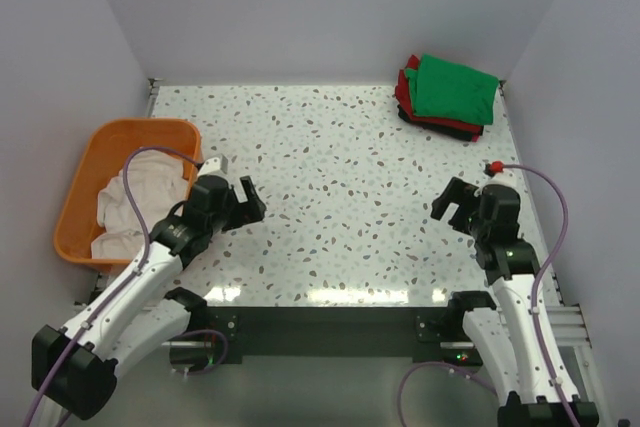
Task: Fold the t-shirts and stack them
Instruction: Neatly place the folded tshirt to the corner
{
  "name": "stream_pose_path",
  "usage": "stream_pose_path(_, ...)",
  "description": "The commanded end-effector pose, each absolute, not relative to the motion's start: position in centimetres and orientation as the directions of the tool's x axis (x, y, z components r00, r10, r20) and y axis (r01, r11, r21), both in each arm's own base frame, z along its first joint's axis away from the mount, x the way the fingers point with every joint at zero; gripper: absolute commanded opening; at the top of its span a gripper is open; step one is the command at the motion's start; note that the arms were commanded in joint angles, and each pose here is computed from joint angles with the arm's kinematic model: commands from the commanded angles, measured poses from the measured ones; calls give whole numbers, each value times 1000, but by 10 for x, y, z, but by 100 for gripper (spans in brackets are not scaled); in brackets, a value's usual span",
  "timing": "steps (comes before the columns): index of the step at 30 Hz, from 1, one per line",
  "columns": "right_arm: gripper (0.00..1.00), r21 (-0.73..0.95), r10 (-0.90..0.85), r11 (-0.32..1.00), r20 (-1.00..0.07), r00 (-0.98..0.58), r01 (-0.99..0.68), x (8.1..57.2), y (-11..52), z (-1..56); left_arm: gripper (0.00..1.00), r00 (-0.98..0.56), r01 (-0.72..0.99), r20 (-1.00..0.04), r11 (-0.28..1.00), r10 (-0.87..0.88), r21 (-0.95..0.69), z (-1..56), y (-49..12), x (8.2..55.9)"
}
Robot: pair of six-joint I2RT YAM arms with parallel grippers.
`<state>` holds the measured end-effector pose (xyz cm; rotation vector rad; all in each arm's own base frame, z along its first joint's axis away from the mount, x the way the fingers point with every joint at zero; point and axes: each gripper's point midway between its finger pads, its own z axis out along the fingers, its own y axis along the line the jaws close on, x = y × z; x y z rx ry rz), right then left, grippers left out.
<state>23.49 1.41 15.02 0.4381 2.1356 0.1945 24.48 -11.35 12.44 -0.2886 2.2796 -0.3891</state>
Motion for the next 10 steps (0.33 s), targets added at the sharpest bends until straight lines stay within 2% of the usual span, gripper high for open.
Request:
stream_pose_path(1, 99, 301, 398, 915, -778, -486, 268, 240, 8, 164, 100, -649, -97, -684, 929, -332, -358, 130, -108, 243)
stream_pose_path(10, 99, 288, 387, 919, -784, -485, 267, 242, 7, 161, 100, -638, -106, -698, 934, -327, -341, 133, -105, 248)
